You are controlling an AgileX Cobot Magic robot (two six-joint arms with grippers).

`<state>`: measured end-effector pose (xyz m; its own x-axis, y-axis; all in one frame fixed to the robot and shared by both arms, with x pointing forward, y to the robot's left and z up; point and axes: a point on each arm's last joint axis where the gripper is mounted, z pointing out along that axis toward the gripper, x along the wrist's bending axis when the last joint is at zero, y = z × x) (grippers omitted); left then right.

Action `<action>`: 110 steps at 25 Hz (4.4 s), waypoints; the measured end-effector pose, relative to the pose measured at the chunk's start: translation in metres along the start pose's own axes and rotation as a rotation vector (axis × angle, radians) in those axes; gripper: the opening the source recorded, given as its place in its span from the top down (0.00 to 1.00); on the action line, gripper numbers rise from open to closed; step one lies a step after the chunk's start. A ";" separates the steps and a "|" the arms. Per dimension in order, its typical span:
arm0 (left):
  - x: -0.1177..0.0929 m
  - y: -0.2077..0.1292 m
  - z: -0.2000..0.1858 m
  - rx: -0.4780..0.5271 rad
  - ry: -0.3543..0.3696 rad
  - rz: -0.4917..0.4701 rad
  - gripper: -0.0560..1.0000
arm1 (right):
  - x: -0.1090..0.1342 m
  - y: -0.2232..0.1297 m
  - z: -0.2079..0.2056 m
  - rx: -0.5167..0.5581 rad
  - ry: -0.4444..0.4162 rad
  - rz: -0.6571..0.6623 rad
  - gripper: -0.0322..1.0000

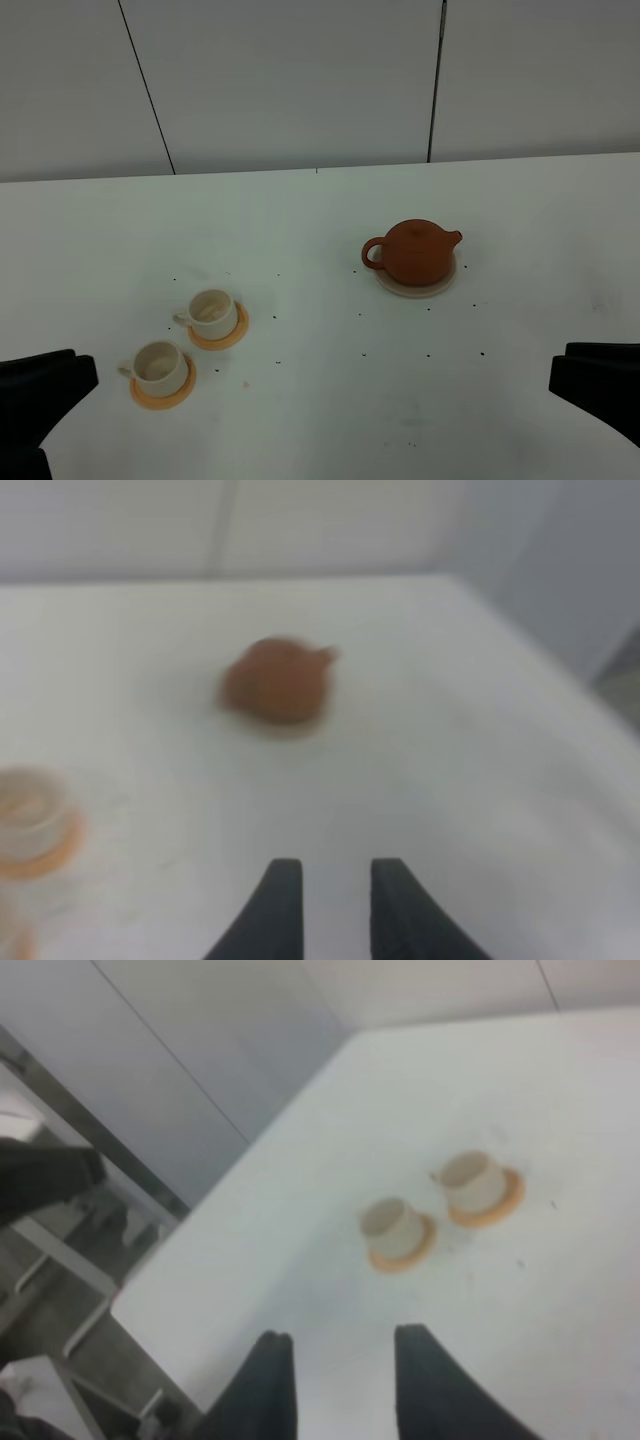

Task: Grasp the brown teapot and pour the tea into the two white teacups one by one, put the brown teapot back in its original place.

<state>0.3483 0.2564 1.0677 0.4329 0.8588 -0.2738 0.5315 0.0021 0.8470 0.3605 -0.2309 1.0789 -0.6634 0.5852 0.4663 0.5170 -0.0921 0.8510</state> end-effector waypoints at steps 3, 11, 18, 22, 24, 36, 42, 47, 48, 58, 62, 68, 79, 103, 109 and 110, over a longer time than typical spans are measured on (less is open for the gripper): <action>0.009 -0.002 -0.004 0.070 0.117 -0.015 0.72 | -0.011 -0.002 0.006 0.040 -0.016 0.035 0.74; 0.028 -0.021 -0.014 0.299 0.356 -0.064 0.72 | -0.037 -0.013 0.019 0.187 -0.083 0.151 0.74; 0.027 -0.027 -0.028 0.465 0.423 -0.122 0.72 | -0.042 -0.021 0.017 0.272 -0.146 0.195 0.74; 0.025 -0.035 -0.041 0.511 0.482 -0.148 0.72 | -0.044 -0.023 0.014 0.323 -0.196 0.215 0.74; 0.023 -0.038 -0.050 0.496 0.522 -0.147 0.72 | -0.046 -0.021 0.012 0.352 -0.233 0.210 0.74; 0.004 -0.066 -0.091 0.224 0.624 -0.126 0.72 | -0.051 -0.017 0.005 0.421 -0.354 0.229 0.74; 0.001 -0.068 -0.095 0.166 0.624 -0.112 0.72 | -0.051 -0.017 0.005 0.425 -0.353 0.227 0.74; 0.004 -0.069 -0.090 0.141 0.622 -0.105 0.72 | -0.051 -0.018 0.005 0.431 -0.351 0.227 0.74; 0.005 -0.069 -0.088 0.138 0.619 -0.105 0.72 | -0.051 -0.018 0.005 0.432 -0.350 0.227 0.74; 0.001 -0.070 -0.083 0.151 0.544 -0.042 0.72 | -0.049 -0.018 0.004 0.441 -0.342 0.218 0.74; 0.001 -0.070 -0.083 0.151 0.544 -0.041 0.72 | -0.039 -0.016 -0.003 0.409 -0.355 0.154 0.74; -0.001 -0.071 -0.085 0.128 0.544 -0.035 0.72 | -0.020 -0.013 -0.016 0.325 -0.370 0.058 0.74; -0.010 -0.082 -0.099 -0.003 0.553 0.001 0.72 | -0.008 -0.012 -0.024 0.270 -0.378 0.004 0.74; -0.010 -0.082 -0.099 -0.005 0.555 0.003 0.72 | -0.079 0.020 0.033 0.007 -0.273 0.193 0.74; -0.010 -0.082 -0.099 -0.005 0.555 0.002 0.72 | -0.125 0.017 0.063 -0.060 -0.257 0.261 0.74; -0.010 -0.082 -0.099 -0.005 0.555 0.002 0.72 | -0.133 0.016 0.071 -0.049 -0.247 0.269 0.74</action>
<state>0.2282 0.2988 1.0463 -0.0156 0.9998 0.0084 0.5271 0.0011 0.8498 0.4952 -0.2532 1.0139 -0.3537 0.7107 0.6081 0.6247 -0.3044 0.7191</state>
